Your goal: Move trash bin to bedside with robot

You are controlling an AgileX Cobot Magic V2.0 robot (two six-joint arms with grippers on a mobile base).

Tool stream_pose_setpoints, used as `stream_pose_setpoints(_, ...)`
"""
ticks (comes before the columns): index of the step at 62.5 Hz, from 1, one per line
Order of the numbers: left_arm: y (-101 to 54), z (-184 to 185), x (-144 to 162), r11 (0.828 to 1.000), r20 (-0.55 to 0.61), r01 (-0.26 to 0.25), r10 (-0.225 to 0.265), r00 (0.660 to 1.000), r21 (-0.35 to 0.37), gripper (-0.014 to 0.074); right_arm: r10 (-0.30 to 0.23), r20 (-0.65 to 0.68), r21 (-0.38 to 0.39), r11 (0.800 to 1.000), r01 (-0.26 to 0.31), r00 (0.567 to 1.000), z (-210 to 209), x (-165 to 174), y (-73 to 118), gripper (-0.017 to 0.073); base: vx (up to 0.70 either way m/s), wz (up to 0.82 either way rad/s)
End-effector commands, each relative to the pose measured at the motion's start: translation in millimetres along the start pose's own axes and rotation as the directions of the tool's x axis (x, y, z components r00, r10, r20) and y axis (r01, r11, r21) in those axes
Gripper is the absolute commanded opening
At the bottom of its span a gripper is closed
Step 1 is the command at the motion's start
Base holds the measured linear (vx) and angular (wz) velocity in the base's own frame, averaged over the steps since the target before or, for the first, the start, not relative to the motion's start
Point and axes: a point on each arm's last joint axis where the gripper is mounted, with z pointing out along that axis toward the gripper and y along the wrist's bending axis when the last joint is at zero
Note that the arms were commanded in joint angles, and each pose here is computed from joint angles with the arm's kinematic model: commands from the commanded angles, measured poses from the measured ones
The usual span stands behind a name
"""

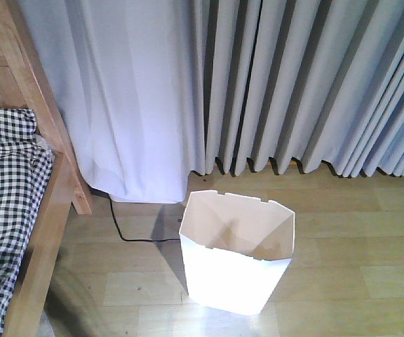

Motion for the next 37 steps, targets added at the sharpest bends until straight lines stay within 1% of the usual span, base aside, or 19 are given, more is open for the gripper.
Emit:
stream_pose_setpoints(1,-1.6,1.7,2.3,1.000,0.055,0.007,-0.007,0.998,0.012,-0.0006,0.003,0.028,0.035,0.999,-0.004,1.000,1.1,-9.3,-3.8,-0.0010,0.00,0.00)
stream_pose_setpoints(12,-1.6,1.7,2.3,1.000,0.055,0.007,-0.007,0.998,0.012,-0.0006,0.005,0.026,0.034,0.999,-0.006,1.000,1.3,-9.2,-3.7,-0.0010,0.00,0.00)
stream_pose_setpoints(18,-1.6,1.7,2.3,1.000,0.055,0.007,-0.007,0.998,0.012,-0.0006,0.024,0.025,0.033,0.999,-0.024,0.999,1.3,-9.0,-3.6,-0.0010,0.00,0.00)
stream_pose_setpoints(21,-1.6,1.7,2.3,1.000,0.055,0.007,-0.007,0.998,0.012,-0.0006,0.025,0.023,0.029,0.999,-0.025,0.999,1.3,-8.9,-3.2,-0.0010,0.00,0.00)
stream_pose_setpoints(28,-1.6,1.7,2.3,1.000,0.055,0.007,-0.007,0.998,0.012,-0.0006,-0.031,0.017,-0.008,0.999,0.031,0.999,1.3,-8.3,0.2,-0.0010,0.00,0.00)
stream_pose_setpoints(34,-1.6,1.7,2.3,1.000,0.055,0.007,-0.007,0.998,0.012,-0.0006,-0.016,0.019,-0.022,1.000,0.017,1.000,1.3,-8.5,1.5,-0.0010,0.00,0.00)
stream_pose_setpoints(35,-1.6,1.7,2.3,1.000,0.055,0.007,-0.007,0.998,0.012,-0.0006,-0.040,0.021,-0.023,0.999,0.041,0.999,1.3,-8.6,1.6,-0.0010,0.00,0.00)
stream_pose_setpoints(36,-1.6,1.7,2.3,1.000,0.055,0.007,-0.007,0.998,0.012,-0.0006,-0.012,0.021,-0.025,1.000,0.012,1.000,1.3,-8.6,1.7,-0.0010,0.00,0.00)
stream_pose_setpoints(37,-1.6,1.7,2.3,1.000,0.055,0.007,-0.007,0.998,0.012,-0.0006,-0.036,0.022,-0.026,0.999,0.037,0.999,1.3,-8.7,1.9,-0.0010,0.00,0.00)
